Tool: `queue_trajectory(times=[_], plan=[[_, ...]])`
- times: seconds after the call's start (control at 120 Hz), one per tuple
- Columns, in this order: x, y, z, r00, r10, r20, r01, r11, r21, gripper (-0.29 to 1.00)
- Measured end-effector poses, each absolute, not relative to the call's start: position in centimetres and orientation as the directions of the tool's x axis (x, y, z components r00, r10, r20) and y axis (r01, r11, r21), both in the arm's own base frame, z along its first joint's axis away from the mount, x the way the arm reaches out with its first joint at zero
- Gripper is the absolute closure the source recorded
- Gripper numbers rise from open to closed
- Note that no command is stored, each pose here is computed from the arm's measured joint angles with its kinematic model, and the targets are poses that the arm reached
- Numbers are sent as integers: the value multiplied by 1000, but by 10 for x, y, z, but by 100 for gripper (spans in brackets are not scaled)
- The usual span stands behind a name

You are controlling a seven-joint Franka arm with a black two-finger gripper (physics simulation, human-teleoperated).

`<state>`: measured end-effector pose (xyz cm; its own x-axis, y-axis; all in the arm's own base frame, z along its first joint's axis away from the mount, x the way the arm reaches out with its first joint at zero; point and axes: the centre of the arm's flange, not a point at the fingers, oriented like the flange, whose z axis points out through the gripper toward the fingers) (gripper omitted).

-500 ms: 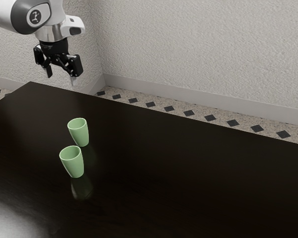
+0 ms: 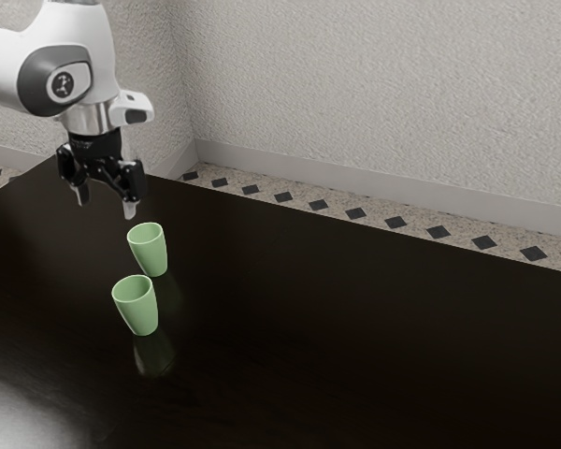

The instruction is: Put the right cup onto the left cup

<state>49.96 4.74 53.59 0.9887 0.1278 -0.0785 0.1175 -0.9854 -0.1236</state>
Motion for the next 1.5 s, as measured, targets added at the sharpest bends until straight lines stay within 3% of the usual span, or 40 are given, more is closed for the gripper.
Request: queue_trajectory(times=[0.583,1.167,1.5], plan=[[499,55,398,955,235,-178,245,-969,31,0],[541,65,347,955,277,-104,282,-958,44,0],[549,79,315,947,299,-119,305,-952,32,0]])
